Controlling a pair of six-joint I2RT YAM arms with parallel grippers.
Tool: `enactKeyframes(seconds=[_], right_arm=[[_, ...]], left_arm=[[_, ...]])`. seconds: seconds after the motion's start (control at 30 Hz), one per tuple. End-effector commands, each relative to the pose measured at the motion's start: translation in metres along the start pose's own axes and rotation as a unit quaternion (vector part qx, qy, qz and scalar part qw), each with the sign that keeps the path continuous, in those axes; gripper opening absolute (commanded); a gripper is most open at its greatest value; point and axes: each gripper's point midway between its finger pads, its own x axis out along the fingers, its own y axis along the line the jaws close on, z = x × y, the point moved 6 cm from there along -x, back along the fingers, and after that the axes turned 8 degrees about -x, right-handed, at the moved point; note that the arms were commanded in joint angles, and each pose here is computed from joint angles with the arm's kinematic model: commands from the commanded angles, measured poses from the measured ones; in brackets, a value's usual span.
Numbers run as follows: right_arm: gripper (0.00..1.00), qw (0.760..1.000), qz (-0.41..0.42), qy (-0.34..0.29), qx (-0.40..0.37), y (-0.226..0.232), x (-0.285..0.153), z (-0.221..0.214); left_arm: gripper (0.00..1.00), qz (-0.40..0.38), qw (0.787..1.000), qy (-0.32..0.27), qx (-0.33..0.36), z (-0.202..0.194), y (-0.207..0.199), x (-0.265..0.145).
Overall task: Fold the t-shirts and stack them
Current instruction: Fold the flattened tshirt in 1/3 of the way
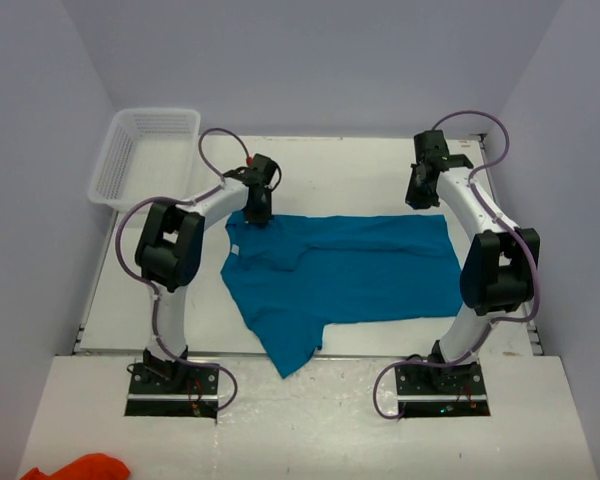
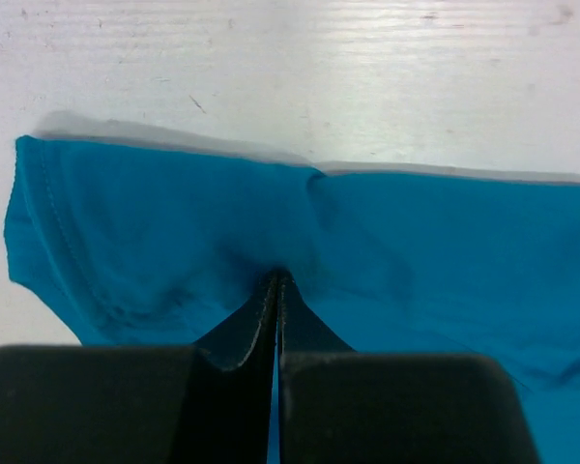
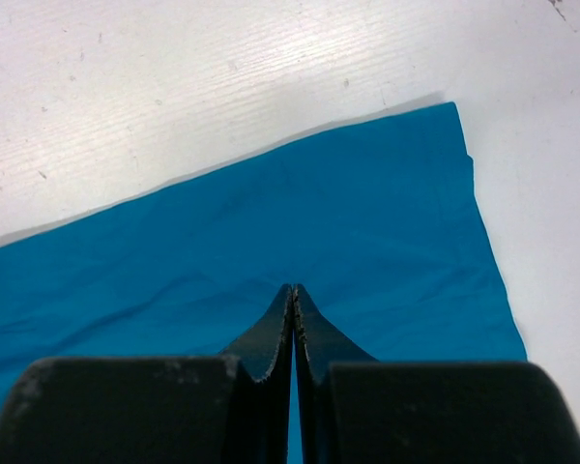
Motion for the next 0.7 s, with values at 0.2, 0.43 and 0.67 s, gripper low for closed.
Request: enactKeyframes(seconds=[0.2, 0.43, 0.67], right_arm=[[0.00, 1.000, -0.009, -0.019, 0.008, -0.004, -0.015, 0.009], [0.00, 1.000, -0.029, -0.007, -0.002, -0.007, -0.007, 0.012], [0.00, 0.999, -0.026, 0.030, -0.013, 0.000, 0.019, 0.013]], left_arm=[[0.00, 0.020, 0.999, 0.035, -0.013, 0.015, 0.029, 0.033], [0.00, 0.019, 0.998, 0.038, -0.040, 0.043, 0.050, 0.053], [0.00, -0.006, 0.999, 0.037, -0.032, 0.069, 0.045, 0.058]])
